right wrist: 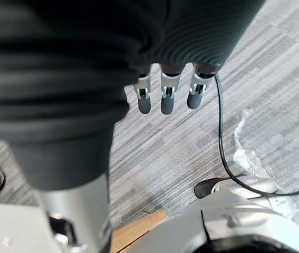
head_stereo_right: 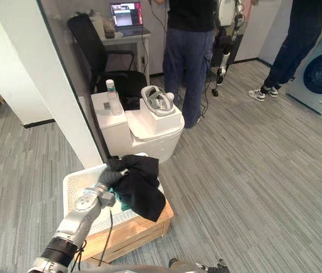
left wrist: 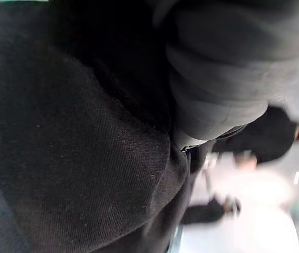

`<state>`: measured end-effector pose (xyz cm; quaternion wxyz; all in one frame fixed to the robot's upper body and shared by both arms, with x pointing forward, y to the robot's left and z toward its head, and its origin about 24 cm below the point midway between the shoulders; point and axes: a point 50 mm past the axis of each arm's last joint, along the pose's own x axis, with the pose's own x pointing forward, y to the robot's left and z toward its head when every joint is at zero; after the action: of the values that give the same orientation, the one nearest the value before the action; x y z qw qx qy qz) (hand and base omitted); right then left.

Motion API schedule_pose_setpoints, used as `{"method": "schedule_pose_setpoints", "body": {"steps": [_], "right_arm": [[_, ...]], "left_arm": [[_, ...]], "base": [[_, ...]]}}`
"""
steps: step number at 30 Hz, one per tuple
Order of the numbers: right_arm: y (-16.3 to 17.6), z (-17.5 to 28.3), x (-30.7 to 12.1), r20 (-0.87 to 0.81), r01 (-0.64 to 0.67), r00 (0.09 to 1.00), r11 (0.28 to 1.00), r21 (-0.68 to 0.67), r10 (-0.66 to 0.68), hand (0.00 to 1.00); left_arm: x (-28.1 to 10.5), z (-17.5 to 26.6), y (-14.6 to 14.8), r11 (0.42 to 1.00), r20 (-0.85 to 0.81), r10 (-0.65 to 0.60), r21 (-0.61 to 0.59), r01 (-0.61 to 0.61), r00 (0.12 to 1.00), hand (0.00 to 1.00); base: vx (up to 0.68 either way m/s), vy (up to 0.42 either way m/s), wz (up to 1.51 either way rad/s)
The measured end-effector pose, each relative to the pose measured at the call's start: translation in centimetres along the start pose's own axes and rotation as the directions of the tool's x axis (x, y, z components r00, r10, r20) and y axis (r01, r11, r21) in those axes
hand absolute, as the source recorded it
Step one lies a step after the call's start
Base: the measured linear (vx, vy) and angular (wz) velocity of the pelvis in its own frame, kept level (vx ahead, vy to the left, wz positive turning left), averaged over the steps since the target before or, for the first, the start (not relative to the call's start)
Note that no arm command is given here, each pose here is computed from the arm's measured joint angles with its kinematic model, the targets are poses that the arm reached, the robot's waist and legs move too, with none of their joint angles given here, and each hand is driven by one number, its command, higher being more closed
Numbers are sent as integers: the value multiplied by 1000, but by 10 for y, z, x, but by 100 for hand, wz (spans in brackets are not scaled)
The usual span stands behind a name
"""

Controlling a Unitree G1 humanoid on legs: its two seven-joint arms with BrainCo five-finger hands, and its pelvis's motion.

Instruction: Tidy the bed and pick cloth on bed and put in laundry

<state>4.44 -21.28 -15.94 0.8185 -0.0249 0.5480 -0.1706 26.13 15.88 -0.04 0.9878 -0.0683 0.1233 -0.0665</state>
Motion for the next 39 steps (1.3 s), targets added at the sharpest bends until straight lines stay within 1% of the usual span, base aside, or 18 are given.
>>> {"method": "schedule_pose_setpoints", "body": {"steps": [1,3,6,9,10,13,15,16,17,19,22,23,25,28,32,34,37,39], "right_arm": [[1,1,0,2,-2,1000,1000,-3,2,0],[0,1,0,2,-4,1000,1000,5,4,0],[-1,2,1,-9,-9,1000,1000,5,9,0],[1,5,3,-9,-15,1000,1000,4,15,0],[1,5,3,-10,-18,1000,1000,3,18,0],[1,7,4,-5,-26,1000,1000,-9,26,0],[4,11,5,3,-37,999,999,-3,37,0],[6,15,6,7,-46,999,999,16,46,0],[8,21,7,20,-54,998,998,32,53,0],[9,30,9,41,-57,998,997,51,55,0],[7,39,11,63,-62,996,996,60,58,0],[5,39,11,64,-59,996,997,58,55,0],[4,42,11,84,-58,995,997,55,53,0],[6,46,11,113,-65,992,997,47,60,0],[5,47,11,123,-61,991,997,42,55,0],[5,51,11,136,-63,989,998,25,59,0],[5,54,10,152,-66,986,998,25,62,0],[5,52,10,147,-65,987,998,25,60,0]], "left_arm": [[-1,3,9,998,11,47,-32,-47,999,100],[-4,6,18,993,24,99,-70,-97,995,100],[-15,2,29,983,22,161,-89,-158,987,100],[-31,-15,43,971,-37,224,-83,-226,974,100],[-35,-25,47,966,-85,237,-81,-244,968,100],[-40,-45,54,964,-194,231,-85,-251,953,100],[-41,-57,58,965,-250,231,-68,-255,940,100],[-38,-63,58,970,-280,226,-22,-241,933,100],[-31,-63,57,975,-289,217,24,-219,932,100],[-25,-65,54,978,-296,208,73,-196,932,100],[-21,-67,54,969,-291,244,105,-222,925,100],[-19,-67,55,965,-286,259,109,-237,923,0],[-11,-58,64,935,-248,354,127,-332,902,0],[4,-32,77,897,-159,439,125,-423,884,0],[12,-2,92,886,-50,456,118,-448,888,0],[14,15,100,885,14,459,82,-459,888,0],[12,29,107,878,63,474,40,-476,878,0],[11,35,108,885,84,462,18,-465,883,0]], "base": [[-42,4,22],[-29,6,22],[10,2,18],[-4,1,3],[-43,7,5],[-75,10,1],[-131,6,-9],[-74,-18,-10],[-58,-24,-8],[-81,-4,-17],[-41,-9,-27],[-3,-15,-36],[-8,-17,-27],[-42,-5,-5],[-47,3,-2],[-15,6,0],[-23,17,2],[-29,25,8]]}}
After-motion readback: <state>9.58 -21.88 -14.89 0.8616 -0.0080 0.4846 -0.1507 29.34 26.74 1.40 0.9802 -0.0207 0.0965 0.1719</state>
